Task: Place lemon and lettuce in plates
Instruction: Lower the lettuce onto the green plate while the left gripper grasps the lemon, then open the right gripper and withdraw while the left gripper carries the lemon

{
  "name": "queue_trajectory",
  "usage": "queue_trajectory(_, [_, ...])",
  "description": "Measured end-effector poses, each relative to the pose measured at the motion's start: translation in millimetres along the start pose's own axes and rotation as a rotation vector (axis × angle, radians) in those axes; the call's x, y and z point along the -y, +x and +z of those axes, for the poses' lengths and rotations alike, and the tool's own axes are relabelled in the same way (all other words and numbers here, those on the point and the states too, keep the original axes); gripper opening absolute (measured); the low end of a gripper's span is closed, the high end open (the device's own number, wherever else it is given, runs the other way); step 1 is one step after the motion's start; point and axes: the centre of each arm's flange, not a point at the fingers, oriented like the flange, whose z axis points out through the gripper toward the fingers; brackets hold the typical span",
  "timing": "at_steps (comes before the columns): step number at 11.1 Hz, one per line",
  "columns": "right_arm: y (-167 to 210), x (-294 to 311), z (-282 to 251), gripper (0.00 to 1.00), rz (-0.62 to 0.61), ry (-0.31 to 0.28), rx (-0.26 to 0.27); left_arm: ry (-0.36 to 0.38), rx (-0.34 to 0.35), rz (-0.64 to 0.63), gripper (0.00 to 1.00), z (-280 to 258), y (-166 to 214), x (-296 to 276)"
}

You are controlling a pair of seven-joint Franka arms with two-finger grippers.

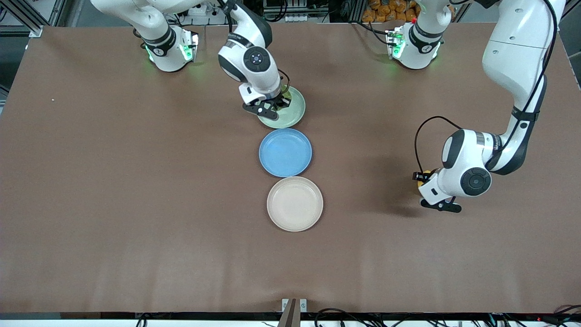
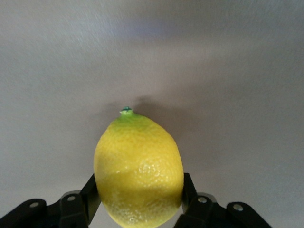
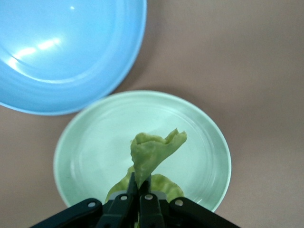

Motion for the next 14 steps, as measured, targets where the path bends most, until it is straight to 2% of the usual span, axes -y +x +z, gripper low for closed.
queue_trajectory(4, [-22.3, 0.4, 45.6, 0.04, -0.015, -0.057, -0.053, -0.008, -0.084, -0.064, 0.7, -40.2, 16.9, -9.0])
queue_trajectory(6, [-22.8, -0.7, 54.4, 0.12, 0.007, -0.067, -0.061, -0.019, -0.117, -0.174, 0.7, -58.6, 22.6, -49.1])
queue_trajectory(9, [-22.1, 12.8, 31.0, 0.48, 0.019, -0.041, -0.077, -0.056, -0.139, -0.33, 0.7, -76.1, 22.9, -122.1])
queue_trajectory(11, [-31.4, 26.3, -15.4, 0.72, 0.006, -0.041, -0.113, -0.094, -0.141, -0.413, 0.7, -85.2, 20.6, -158.1])
queue_trajectory(13, [-38.3, 36.6, -73.1, 0.99, 0.019, -0.016, -0.165, -0.145, -0.14, -0.476, 0.7, -96.9, 19.9, -188.1])
queue_trajectory(14, [-35.3, 39.8, -104.6, 1.0, 0.036, 0.001, -0.192, -0.158, -0.143, -0.499, 0.7, -100.6, 19.7, -206.2])
